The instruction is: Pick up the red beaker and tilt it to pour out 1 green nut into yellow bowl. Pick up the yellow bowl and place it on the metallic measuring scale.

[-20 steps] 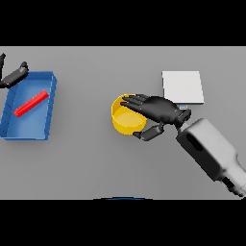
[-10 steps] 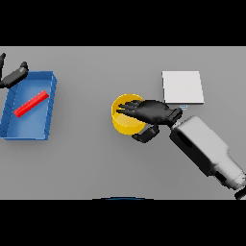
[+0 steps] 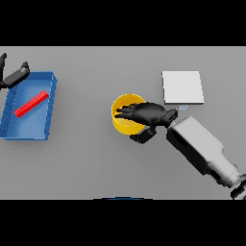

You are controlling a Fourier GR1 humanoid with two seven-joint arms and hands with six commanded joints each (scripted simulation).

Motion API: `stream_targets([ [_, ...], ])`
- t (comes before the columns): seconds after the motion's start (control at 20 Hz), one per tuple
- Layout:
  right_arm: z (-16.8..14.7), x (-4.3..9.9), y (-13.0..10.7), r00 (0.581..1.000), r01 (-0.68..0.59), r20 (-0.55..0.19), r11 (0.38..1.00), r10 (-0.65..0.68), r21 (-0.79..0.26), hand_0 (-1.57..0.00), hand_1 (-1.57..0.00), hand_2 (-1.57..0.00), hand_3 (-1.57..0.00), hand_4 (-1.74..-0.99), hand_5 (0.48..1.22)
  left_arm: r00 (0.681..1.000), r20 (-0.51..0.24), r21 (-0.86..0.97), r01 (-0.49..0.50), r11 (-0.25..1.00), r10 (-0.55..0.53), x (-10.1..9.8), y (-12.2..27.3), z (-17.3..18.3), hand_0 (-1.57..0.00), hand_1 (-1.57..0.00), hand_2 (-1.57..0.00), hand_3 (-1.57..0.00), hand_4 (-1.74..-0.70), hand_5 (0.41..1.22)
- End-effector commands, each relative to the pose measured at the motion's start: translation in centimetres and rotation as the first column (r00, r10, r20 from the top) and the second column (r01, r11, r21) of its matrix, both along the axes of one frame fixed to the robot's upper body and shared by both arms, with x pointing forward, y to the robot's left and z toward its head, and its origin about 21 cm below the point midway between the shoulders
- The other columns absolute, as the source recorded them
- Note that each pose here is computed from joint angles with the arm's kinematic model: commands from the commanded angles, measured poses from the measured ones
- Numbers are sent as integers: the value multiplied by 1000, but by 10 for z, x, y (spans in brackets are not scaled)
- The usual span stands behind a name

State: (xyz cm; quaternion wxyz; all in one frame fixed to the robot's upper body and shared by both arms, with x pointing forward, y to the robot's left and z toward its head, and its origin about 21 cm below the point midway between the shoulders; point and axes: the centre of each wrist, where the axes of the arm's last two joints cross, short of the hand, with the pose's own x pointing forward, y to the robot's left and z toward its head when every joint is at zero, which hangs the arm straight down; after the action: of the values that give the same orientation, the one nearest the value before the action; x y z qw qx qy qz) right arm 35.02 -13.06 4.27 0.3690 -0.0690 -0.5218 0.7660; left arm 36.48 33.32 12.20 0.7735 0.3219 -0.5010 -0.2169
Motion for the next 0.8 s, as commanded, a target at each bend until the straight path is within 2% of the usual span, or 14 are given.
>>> stream_targets([
  [0.0, -1, -1, 0, 1000, 14, -4, 1000, -14, 1, 1, 1, -52, -88, -1309, 768, 1000, -3, 1, -9, 1000, 9, 0, 0, 1, 1, 1, 1, 1, -794, 732],
  [0.05, -2, 0, -1, 1000, 14, -18, 1000, -14, -1, 1, -14, -84, -121, -1333, 800, 1000, -6, 4, -16, 1000, 16, 0, 0, 4, 1, 1, 1, 1, -793, 732],
  [0.1, 0, 3, -2, 1000, 19, -9, 1000, -19, -3, -68, -69, -140, -178, -1365, 838, 1000, -7, -1, -9, 1000, 9, -1, -1, 1, 1, 1, 1, 1, -796, 730],
  [0.15, 0, 2, -4, 1000, 7, -16, 1000, -7, -1, -173, -145, -204, -243, -1396, 875, 1000, -10, -6, -6, 1000, 6, -1, -3, -1, 1, 1, 1, 1, -796, 730],
  [0.25, -1, 3, -3, 1000, -4, -10, 1000, 4, -6, -469, -376, -379, -419, -1479, 999, 1000, 7, -1, -2, 1000, 2, -1, 0, 3, 1, 1, 1, 1, -793, 729],
  [0.35, -1, 1, -2, 1000, -5, -7, 1000, 5, -27, -780, -649, -590, -834, -1469, 1079, 1000, 3, -1, 0, 1000, 0, -2, 1, 2, 1, 1, 1, 1, -788, 732],
  [0.4, 0, 1, -2, 1000, 0, -17, 1000, -1, -27, -938, -806, -787, -978, -1521, 1108, 1000, -1, -6, 1, 1000, -1, -3, 0, 0, 1, 1, 1, 1, -791, 733],
  [0.55, 2, -2, -1, 1000, -6, -25, 999, 5, -31, -1247, -1179, -1169, -1054, -1621, 1163, 1000, 1, -5, 4, 1000, -4, -3, 1, -3, 1, 1, 1, 1, -793, 735],
  [0.75, 6, 0, -6, 1000, -7, -16, 999, 7, -35, -1438, -1411, -1406, -1153, -1683, 1197, 1000, 4, 0, 4, 1000, -4, -1, 2, 3, 1, 1, 1, 1, -790, 727],
])
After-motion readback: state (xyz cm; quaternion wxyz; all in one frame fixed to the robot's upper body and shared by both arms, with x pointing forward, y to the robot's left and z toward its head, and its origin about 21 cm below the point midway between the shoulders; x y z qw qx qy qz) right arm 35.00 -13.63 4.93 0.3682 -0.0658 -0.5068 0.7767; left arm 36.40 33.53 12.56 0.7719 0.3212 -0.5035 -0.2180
